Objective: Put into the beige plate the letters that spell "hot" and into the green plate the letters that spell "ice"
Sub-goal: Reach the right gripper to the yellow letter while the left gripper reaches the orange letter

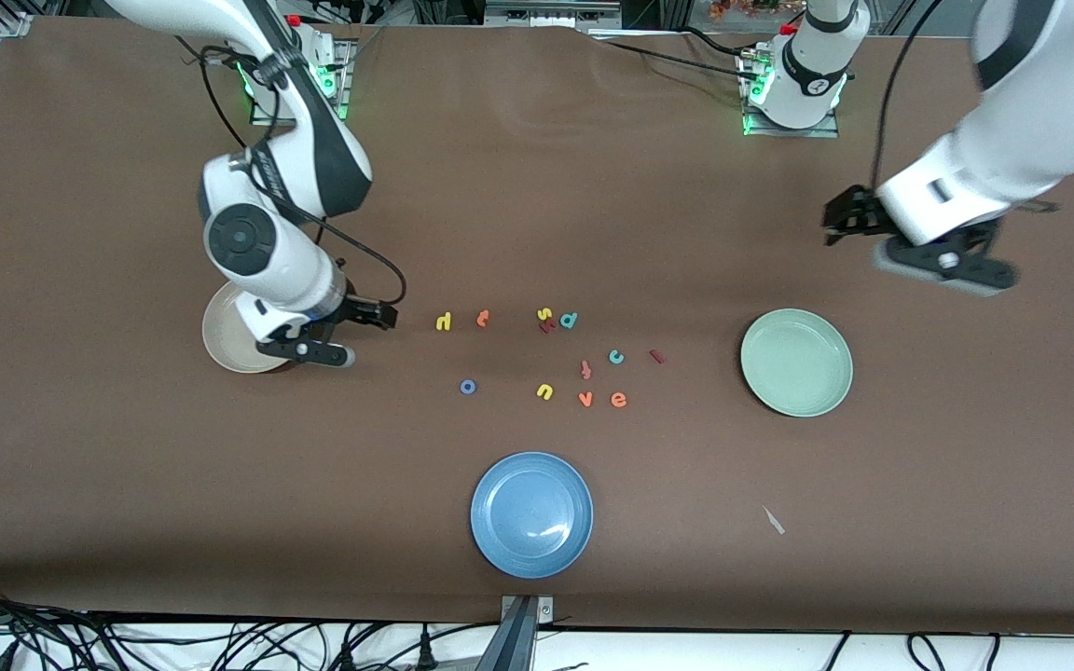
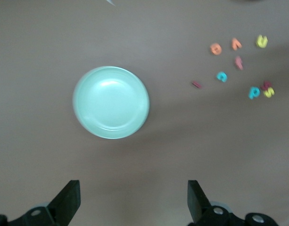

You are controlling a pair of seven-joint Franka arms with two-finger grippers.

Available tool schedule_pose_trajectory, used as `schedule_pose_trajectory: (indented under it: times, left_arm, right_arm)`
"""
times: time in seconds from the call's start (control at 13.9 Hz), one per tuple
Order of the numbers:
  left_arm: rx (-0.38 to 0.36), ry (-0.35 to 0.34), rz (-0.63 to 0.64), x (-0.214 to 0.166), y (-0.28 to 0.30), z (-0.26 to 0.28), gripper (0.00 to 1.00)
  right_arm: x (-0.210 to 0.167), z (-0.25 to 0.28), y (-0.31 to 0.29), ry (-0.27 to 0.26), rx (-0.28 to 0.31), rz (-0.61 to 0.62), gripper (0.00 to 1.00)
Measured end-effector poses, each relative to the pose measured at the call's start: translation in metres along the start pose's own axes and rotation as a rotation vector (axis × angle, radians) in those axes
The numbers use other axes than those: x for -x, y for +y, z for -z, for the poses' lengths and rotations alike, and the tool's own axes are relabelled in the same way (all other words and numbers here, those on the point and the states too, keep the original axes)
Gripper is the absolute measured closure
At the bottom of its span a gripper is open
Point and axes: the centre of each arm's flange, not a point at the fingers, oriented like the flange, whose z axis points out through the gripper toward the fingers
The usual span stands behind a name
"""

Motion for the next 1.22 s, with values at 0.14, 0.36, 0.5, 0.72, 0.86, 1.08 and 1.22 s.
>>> schedule_pose_trajectory:
  times: [0.14,0.36,0.5,0.72,0.86,1.08,1.22]
  left_arm:
    - [0.029,-0.066,-0.068,-0.032,0.031,-0.047,0.0]
    - [0.069,-0.108,-0.143,-0.082,0.072,-0.107,0.0]
    - [0.063,-0.081,-0.17,-0.106,0.085,-0.134,0.0]
    - [0.038,-0.036,-0.22,-0.127,0.102,-0.17,0.0]
    - [-0.01,-0.011,-0.276,-0.137,0.122,-0.201,0.0]
    - [-0.07,0.058,-0.415,-0.151,0.161,-0.247,0.0]
    - [-0.075,0.094,-0.54,-0.157,0.174,-0.271,0.0]
  right_arm:
    - [0.004,-0.027,-0.02,0.025,-0.027,-0.047,0.0]
    - [0.018,-0.063,-0.036,0.048,-0.064,-0.092,0.0]
    - [0.031,-0.084,-0.04,0.059,-0.089,-0.095,0.0]
    - [0.051,-0.109,-0.047,0.064,-0.113,-0.102,0.0]
    - [0.06,-0.119,-0.057,0.053,-0.12,-0.098,0.0]
    - [0.064,-0.129,-0.059,0.039,-0.113,-0.094,0.0]
    - [0.069,-0.138,-0.061,0.026,-0.104,-0.085,0.0]
